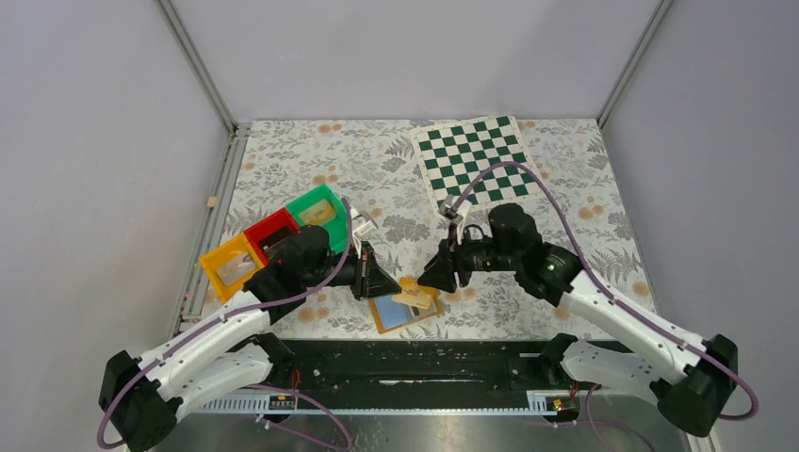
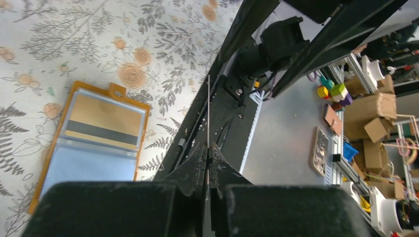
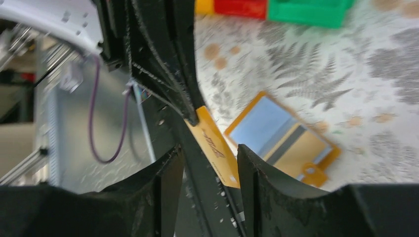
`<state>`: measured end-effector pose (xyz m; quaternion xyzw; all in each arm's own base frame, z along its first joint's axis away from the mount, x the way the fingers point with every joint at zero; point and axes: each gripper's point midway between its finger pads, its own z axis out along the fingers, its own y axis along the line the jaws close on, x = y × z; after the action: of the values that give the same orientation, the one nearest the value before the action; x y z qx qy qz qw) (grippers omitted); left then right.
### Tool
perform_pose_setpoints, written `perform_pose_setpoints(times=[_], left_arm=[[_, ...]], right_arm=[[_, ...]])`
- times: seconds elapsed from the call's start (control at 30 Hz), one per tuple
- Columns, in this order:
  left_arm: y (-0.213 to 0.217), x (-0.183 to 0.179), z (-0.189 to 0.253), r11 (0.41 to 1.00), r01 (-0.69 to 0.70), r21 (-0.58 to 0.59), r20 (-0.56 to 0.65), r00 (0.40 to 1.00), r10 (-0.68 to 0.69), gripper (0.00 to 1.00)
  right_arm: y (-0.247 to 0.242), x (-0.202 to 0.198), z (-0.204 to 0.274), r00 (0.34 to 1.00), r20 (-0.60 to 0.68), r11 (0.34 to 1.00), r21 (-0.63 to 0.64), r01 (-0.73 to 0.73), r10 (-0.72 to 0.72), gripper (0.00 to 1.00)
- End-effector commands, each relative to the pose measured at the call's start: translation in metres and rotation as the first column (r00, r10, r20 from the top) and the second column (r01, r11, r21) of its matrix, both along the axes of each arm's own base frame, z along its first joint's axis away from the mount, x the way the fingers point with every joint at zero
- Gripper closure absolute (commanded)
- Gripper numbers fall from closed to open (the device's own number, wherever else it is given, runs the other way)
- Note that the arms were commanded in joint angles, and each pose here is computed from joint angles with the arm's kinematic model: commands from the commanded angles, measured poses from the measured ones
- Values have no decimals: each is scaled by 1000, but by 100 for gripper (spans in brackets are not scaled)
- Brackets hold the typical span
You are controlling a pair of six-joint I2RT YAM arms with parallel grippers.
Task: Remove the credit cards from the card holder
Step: Place the credit card in the storage box.
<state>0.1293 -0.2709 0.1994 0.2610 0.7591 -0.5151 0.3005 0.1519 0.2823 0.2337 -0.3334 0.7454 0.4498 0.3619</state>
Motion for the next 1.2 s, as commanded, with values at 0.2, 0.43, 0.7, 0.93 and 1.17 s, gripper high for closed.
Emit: perform_pose_setpoints(times=[0.2, 0.43, 0.7, 0.93, 1.17], left_arm=[[-11, -18, 15, 985, 151, -82, -2, 988, -152, 100], [-9, -23, 10, 984, 161, -82, -21, 986, -163, 100], [-13, -20, 15, 980, 169, -102, -4, 985, -170, 100], [-13, -21, 20, 978, 178, -105, 4, 984, -178, 100], [-14, -17, 19, 983, 161, -93, -11, 987, -162, 97]], right_arm=[[32, -24, 3, 949, -158, 962, 53, -269, 274, 54], [38, -21, -8, 940, -188, 959, 61, -278, 285, 60], [45, -25, -12, 916, -239, 946, 106, -306, 323, 71], [38, -32, -23, 909, -262, 946, 78, -315, 324, 75], [36, -31, -16, 922, -249, 955, 80, -286, 297, 100]])
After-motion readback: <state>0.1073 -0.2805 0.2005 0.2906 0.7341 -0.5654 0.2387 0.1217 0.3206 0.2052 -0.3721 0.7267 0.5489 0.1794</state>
